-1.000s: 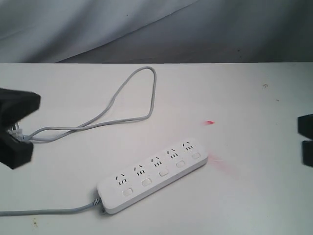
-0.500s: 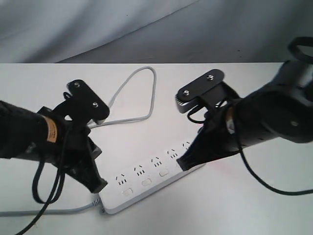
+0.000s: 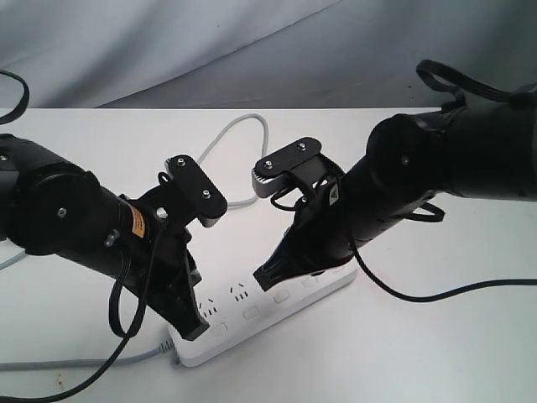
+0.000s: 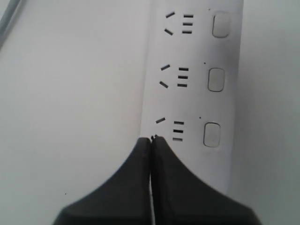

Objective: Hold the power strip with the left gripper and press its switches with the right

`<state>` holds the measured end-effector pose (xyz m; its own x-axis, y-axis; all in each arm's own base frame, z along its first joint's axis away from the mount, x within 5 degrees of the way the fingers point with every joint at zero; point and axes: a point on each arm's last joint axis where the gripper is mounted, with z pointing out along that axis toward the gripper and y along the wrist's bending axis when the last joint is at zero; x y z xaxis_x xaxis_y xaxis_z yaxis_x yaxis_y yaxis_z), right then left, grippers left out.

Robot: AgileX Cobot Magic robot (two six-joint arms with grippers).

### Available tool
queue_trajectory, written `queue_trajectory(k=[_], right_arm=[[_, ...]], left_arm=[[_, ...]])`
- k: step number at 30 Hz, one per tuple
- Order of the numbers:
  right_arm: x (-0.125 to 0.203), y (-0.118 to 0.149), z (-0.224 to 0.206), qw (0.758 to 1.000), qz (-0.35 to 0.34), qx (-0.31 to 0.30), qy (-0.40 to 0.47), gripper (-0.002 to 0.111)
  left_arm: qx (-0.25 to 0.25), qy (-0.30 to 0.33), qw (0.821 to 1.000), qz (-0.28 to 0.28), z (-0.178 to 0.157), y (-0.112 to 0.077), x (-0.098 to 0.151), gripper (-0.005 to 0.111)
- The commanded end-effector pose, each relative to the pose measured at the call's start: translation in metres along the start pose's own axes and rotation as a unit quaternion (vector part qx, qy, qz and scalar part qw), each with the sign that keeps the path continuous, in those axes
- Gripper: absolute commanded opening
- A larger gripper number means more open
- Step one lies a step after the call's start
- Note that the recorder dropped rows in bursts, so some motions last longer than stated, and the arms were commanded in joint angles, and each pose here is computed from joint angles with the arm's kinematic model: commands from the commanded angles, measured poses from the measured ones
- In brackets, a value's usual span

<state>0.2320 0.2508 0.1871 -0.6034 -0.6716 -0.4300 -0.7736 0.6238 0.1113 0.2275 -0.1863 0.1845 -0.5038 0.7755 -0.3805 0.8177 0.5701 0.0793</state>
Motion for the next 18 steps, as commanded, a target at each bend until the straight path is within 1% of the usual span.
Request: queue_trajectory(k=[1,10,18], right_arm=[[0.000,-0.005,0.008,1.000,0.013,-0.026,-0.001,0.000],[0.005,-0.006,0.024,0.999,0.027,-0.037,0.025,0.000],[0.005,-0.006,0.025,0.999,0.027,-0.036,0.025,0.000]], left_arm=[[0.001,-0.007,1.000,0.002,0.002,0.001,-0.003,0.000],[0.002,-0.003,1.000,0.011,0.005,0.000,0.001,0.000],[0.013,0.033,0.999,0.011,0.032,-0.001,0.008,0.000]])
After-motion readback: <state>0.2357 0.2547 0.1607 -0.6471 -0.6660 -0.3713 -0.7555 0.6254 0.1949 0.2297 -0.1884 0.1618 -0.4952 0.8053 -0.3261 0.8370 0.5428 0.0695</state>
